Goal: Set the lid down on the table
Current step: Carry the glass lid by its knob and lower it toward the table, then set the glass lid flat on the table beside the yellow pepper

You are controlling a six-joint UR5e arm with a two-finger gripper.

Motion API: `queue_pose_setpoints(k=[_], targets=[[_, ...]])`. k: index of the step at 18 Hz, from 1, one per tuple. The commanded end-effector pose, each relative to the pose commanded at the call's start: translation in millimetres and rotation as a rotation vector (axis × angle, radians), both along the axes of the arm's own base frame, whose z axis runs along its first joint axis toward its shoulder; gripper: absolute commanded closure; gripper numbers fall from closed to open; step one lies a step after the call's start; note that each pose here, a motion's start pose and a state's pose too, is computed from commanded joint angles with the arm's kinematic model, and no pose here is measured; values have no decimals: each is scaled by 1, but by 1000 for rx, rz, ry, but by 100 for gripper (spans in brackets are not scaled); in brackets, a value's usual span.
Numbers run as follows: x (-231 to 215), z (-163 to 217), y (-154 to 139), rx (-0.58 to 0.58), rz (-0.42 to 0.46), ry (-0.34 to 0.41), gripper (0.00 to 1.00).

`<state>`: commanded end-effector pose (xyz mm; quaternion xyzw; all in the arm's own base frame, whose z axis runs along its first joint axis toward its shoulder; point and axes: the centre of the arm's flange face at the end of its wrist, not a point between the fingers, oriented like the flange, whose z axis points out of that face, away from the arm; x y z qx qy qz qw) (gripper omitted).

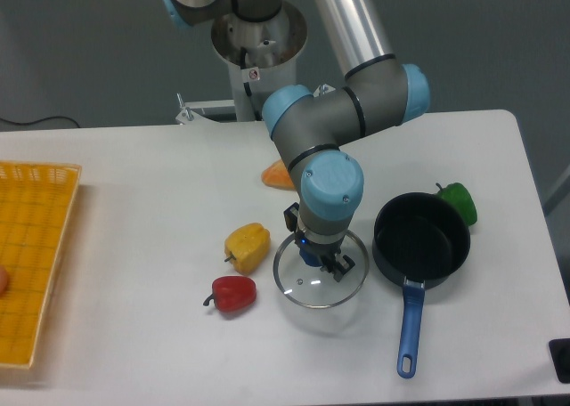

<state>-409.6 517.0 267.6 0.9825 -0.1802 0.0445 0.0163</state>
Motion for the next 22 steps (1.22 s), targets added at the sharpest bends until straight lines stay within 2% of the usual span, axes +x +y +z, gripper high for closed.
queue_pose_setpoints(k=[15, 22], targets=[[12, -36, 5, -41, 18, -42, 50], [13, -38, 7, -25, 24, -22, 50]])
